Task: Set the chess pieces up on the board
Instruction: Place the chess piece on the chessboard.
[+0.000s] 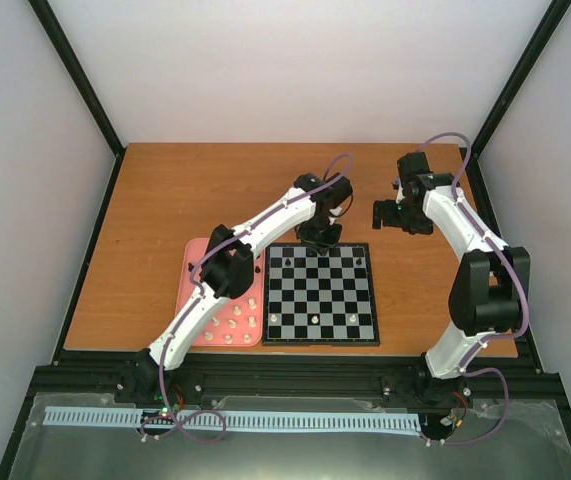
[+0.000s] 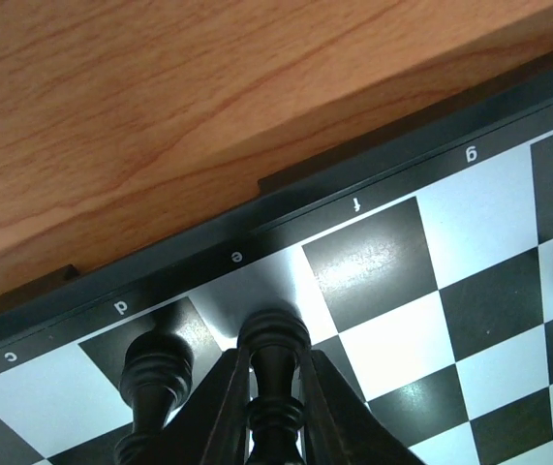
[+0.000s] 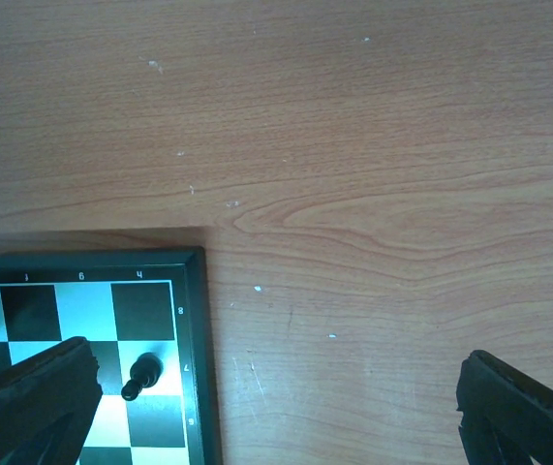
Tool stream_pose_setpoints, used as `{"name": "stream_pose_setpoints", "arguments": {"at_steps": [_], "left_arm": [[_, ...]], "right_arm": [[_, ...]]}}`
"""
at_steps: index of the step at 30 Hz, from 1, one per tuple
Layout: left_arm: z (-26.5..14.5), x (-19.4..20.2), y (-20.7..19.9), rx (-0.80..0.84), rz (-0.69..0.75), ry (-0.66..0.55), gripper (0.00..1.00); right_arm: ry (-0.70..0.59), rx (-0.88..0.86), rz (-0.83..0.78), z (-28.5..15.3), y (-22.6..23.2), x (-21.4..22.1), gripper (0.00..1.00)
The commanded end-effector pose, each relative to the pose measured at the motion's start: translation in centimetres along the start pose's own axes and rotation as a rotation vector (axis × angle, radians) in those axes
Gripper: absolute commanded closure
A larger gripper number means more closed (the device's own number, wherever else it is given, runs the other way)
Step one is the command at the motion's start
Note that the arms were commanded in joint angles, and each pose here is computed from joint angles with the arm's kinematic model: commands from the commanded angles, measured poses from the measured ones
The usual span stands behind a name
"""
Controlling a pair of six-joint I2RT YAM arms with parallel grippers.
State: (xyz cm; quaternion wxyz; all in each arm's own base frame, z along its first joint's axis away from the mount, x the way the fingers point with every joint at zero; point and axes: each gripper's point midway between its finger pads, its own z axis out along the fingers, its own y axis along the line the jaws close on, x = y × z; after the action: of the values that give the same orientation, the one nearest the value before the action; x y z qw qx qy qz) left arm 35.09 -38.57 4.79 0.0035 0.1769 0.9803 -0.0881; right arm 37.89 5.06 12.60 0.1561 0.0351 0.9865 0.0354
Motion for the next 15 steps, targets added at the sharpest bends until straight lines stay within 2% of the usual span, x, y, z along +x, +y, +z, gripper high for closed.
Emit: {"name": "stream_pose_setpoints", "arguments": {"at_steps": [1,15], "left_arm": [[-0.55,-0.63,-0.57,0.016,0.021,-0.026,0.82],[-0.92,-1.33,-0.85,0.024,0.023,-0.056,0.77]], "right_arm": [[0.004,-0.007,-0.006,0.42,-0.18,-0.25,0.0],[0.005,-0.02,-0.007,0.43,0.07,-0.31,0.0]]}}
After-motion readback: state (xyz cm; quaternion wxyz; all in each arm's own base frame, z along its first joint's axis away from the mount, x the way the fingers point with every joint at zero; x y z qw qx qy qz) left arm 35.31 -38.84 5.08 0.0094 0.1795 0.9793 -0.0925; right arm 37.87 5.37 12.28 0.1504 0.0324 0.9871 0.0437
